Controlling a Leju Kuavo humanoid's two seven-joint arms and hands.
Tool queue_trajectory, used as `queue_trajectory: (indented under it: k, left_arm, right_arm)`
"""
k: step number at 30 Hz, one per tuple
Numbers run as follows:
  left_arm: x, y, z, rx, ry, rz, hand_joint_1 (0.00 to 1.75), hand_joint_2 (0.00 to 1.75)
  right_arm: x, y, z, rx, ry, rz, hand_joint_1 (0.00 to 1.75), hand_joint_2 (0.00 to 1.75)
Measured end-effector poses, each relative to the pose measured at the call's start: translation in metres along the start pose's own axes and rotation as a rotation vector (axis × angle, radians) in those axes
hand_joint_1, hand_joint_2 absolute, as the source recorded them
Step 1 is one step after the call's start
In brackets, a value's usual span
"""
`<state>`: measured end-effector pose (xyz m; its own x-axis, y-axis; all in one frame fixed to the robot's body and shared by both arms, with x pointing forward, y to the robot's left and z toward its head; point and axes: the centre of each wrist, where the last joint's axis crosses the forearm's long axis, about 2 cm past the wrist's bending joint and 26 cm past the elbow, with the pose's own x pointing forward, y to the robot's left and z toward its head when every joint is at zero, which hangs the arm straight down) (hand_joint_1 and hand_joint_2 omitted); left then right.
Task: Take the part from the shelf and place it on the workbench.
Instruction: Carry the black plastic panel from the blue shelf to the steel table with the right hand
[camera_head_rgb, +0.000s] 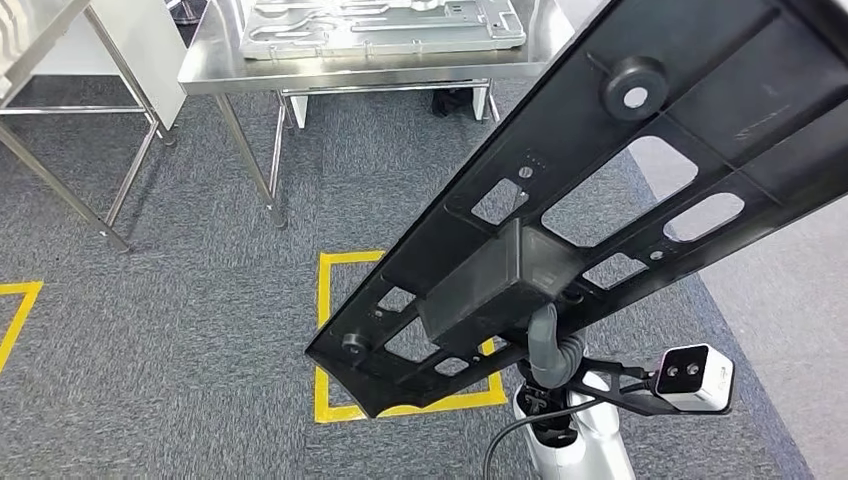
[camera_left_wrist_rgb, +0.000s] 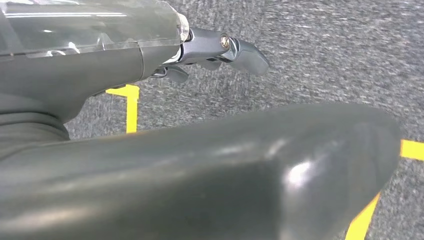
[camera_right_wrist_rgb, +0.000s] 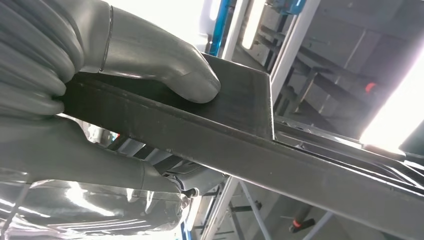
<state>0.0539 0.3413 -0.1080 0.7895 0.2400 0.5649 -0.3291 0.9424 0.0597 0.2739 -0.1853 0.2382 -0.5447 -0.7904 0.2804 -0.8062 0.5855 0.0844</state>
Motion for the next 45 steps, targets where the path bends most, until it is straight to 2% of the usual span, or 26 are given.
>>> queue_trajectory:
  k: [45]
  left_arm:
    - [0.0002, -0.0032, 0.0, -0.009, -0.006, -0.004, 0.0, 0.0]
  right_arm:
    - [-0.0039, -0.0038, -0.0015, -0.014, 0.002, 0.003, 1.75, 1.75]
